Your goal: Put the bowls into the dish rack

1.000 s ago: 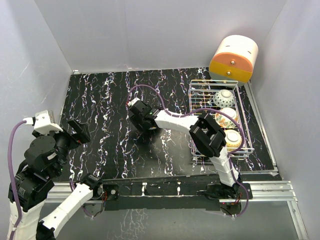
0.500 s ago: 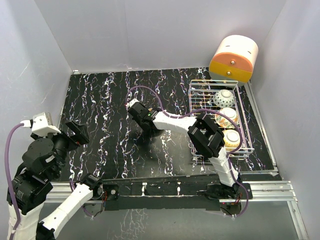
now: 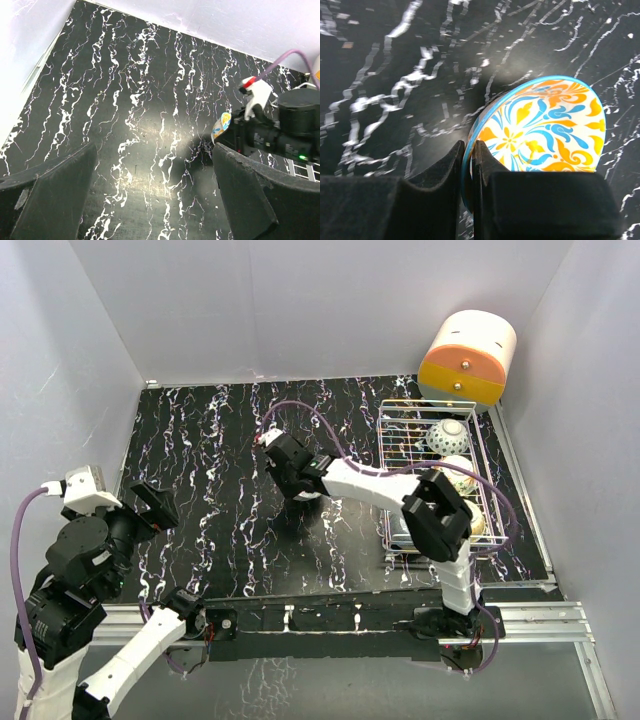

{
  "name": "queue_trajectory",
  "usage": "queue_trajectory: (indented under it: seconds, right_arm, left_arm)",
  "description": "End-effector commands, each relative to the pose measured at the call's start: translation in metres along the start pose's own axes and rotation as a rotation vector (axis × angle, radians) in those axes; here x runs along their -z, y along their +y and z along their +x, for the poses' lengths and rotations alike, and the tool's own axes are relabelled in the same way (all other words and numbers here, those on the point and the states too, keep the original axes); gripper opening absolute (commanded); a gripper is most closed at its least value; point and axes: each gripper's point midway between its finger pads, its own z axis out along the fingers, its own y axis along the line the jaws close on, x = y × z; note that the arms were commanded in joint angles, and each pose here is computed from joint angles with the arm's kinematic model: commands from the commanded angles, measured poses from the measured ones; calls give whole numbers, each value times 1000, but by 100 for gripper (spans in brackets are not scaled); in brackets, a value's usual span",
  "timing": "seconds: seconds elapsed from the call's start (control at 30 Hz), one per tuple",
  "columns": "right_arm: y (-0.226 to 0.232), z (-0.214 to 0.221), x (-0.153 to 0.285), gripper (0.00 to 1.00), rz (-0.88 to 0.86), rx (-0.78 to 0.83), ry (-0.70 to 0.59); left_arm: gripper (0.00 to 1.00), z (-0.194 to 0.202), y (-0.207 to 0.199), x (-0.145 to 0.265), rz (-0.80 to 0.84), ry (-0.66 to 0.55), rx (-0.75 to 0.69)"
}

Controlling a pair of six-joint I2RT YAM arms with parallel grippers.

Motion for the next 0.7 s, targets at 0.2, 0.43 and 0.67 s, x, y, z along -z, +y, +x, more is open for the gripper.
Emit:
queue_trajectory:
  seconds: [0.2, 0.43, 0.67]
  right_arm:
    - [-38, -122, 161, 8, -437, -446, -551]
    - [-134, -128, 242, 8, -476, -643, -851]
    - [-222, -94, 266, 9, -467, -857, -1007]
  left_arm:
    - [97, -6, -11, -7, 28, -6, -13]
    - [97, -11, -23, -12, 62, -6, -20]
    - [97, -14, -27, -12, 76, -4, -26]
